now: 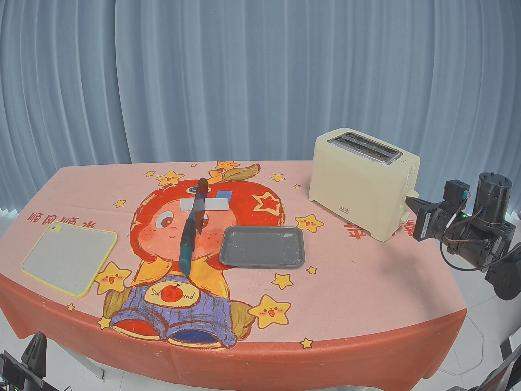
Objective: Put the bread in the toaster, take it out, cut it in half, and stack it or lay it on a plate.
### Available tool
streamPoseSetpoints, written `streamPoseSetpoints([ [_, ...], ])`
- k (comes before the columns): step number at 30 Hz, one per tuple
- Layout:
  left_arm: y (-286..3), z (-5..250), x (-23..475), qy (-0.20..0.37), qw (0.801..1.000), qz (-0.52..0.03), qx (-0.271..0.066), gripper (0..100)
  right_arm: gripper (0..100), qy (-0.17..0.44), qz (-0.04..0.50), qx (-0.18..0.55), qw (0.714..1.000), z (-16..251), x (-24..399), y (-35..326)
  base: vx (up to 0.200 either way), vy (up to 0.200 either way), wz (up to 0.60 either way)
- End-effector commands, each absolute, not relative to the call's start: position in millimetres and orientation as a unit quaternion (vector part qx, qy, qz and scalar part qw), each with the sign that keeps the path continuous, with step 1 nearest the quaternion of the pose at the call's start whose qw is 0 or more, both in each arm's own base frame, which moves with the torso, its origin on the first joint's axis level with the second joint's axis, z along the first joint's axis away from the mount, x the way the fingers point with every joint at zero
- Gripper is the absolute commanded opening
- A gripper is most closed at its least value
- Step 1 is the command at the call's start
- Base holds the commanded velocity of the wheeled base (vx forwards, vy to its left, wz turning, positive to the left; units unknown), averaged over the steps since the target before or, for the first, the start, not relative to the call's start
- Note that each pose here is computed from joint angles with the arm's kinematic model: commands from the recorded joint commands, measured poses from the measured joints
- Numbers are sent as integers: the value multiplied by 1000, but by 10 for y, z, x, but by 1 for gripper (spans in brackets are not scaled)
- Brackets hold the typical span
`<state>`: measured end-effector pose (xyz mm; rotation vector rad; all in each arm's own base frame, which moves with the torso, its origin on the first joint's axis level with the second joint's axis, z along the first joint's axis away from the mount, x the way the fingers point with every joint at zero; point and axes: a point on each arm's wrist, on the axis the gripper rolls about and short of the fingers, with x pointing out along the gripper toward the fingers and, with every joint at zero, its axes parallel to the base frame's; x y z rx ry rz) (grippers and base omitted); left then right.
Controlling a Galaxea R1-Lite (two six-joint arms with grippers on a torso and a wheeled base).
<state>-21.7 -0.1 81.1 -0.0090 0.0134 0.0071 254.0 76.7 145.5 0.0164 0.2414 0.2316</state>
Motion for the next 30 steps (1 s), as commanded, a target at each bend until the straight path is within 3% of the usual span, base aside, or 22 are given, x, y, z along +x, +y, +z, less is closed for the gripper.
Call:
streamPoseSetpoints([
  [1, -1, 762, -204, 16, 1000, 4, -5, 0, 0, 125, 113, 7, 986, 1427, 2546, 754, 0, 0, 0],
  [30, -1, 762, -204, 16, 1000, 4, -5, 0, 0, 176, 79, 9, 981, 1138, 2740, 633, 0, 0, 0],
])
